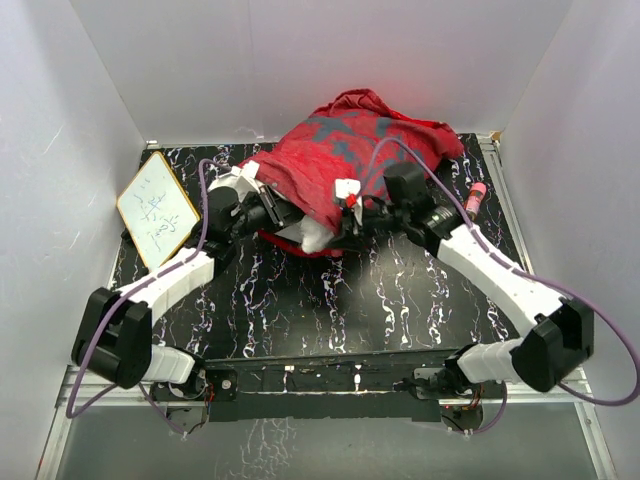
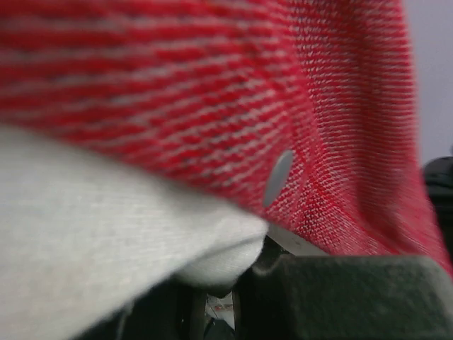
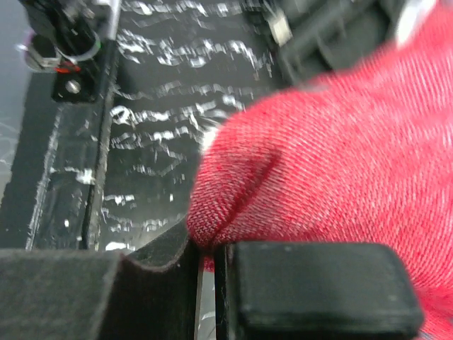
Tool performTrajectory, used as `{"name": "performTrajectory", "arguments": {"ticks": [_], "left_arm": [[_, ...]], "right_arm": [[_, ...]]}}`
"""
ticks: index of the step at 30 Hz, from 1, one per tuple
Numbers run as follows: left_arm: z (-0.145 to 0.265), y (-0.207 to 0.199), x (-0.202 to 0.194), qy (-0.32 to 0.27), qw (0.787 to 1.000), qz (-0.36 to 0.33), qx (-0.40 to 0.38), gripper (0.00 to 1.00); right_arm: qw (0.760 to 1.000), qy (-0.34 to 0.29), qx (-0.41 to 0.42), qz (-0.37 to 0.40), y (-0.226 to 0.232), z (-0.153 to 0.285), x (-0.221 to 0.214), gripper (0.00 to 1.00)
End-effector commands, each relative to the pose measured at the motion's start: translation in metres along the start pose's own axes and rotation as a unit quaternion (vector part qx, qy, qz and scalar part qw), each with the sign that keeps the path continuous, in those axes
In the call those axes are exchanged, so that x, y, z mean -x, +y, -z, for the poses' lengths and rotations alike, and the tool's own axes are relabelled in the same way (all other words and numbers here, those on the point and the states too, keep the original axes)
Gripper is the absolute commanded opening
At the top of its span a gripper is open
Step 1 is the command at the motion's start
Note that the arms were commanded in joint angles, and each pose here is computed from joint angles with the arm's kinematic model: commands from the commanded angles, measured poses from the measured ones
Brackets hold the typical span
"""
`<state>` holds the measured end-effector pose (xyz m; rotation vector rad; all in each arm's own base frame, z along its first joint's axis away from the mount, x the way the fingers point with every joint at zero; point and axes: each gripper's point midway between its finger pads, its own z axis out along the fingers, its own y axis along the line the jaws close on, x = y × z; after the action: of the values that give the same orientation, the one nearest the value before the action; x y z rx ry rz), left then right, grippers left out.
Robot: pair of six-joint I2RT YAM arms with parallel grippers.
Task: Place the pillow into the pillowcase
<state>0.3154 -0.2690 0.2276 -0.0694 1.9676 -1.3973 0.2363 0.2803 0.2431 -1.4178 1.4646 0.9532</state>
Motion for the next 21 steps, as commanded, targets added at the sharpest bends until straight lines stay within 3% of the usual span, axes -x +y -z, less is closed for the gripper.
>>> {"name": "performTrajectory", "arguments": {"ticks": [1, 5, 8, 9, 12, 14, 18, 21], "left_arm": [[-0.033, -0.012, 0.028, -0.066, 0.996, -0.048, -0.022, 0.00], [-0.053, -0.010, 0.012, -0.067, 0.996, -0.053, -0.007, 0.00], [-0.046, 0.004, -0.007, -0.060, 0.997, -0.044, 0.005, 0.04], [-0.040, 0.012, -0.015, -0.056, 0.998, -0.041, 0.012, 0.12], [-0.012, 0.041, -0.044, -0.034, 0.997, -0.042, 0.053, 0.52], [0.010, 0.053, -0.062, -0.014, 0.996, -0.053, 0.076, 0.69], [0.062, 0.072, -0.088, 0.030, 0.985, -0.089, 0.144, 0.82], [0.096, 0.052, -0.079, 0.018, 0.979, -0.139, 0.150, 0.83]], "right_arm": [[0.966, -0.116, 0.213, 0.088, 0.077, -0.006, 0.117, 0.08], [0.971, -0.116, 0.206, 0.045, 0.065, -0.015, 0.128, 0.08], [0.991, -0.073, 0.108, -0.027, 0.024, -0.026, 0.069, 0.08], [0.993, -0.060, 0.086, -0.050, 0.013, -0.022, 0.050, 0.08], [0.992, -0.033, 0.044, -0.110, -0.009, -0.002, 0.000, 0.08], [0.992, -0.040, 0.024, -0.121, -0.017, 0.016, -0.010, 0.08], [0.994, -0.065, 0.007, -0.083, -0.025, 0.037, 0.017, 0.08], [0.994, -0.085, 0.018, -0.063, -0.028, 0.043, 0.047, 0.08]]}}
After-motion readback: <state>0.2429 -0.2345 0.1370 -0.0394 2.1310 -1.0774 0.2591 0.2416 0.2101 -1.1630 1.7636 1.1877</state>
